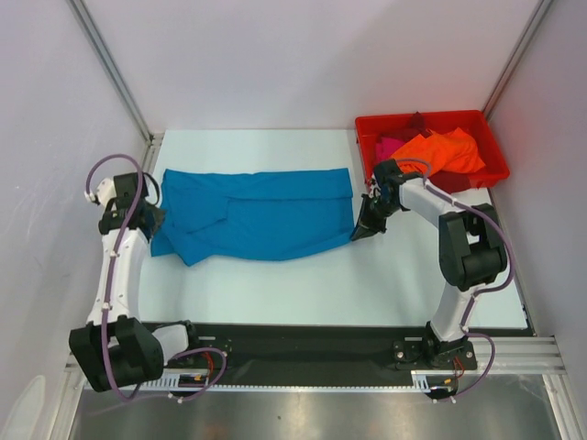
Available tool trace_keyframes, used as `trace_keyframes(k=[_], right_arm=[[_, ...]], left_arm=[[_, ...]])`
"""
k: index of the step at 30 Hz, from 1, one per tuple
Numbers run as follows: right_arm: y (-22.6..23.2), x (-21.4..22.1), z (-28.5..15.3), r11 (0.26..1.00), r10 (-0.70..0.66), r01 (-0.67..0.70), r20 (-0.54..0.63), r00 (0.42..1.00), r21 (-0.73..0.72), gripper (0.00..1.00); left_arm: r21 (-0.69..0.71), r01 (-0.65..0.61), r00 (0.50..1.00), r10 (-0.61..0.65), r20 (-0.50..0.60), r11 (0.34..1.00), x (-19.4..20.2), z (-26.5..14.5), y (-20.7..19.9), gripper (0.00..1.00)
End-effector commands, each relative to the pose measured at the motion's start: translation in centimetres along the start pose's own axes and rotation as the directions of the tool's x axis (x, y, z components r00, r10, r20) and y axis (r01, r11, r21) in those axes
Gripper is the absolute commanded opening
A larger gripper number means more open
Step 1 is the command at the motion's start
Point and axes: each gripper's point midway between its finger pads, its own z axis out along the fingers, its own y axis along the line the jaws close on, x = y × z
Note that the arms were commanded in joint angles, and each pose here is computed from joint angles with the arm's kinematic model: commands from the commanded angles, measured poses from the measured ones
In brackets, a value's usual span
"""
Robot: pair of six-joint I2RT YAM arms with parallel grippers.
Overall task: Fold and stack the t-shirts
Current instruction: Fold the tshirt
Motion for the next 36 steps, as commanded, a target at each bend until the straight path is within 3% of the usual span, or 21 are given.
trace_keyframes(k=[1, 7, 36], right_arm=[[0.1, -0.1, -0.2, 1.000, 0.004, -0.003, -0.023, 1.000, 0.022, 0.00], [0.3, -0.5, -0.3, 1.000, 0.010, -0.009, -0.020, 1.000, 0.019, 0.00], [2.6, -6.7, -0.8, 0.999, 0.033, -0.033, 0.058, 0.998, -0.002, 0.00]], left_arm=[[0.114, -0.037, 0.995, 0.026, 0.091, 0.993, -3.5, -1.5, -3.9, 0.01], [0.158, -0.075, 0.990, 0.055, 0.128, 0.985, -5.6, -1.6, -6.7, 0.00], [0.196, -0.151, 0.984, 0.127, 0.129, 0.969, -7.2, 2.8, -12.9, 0.00]])
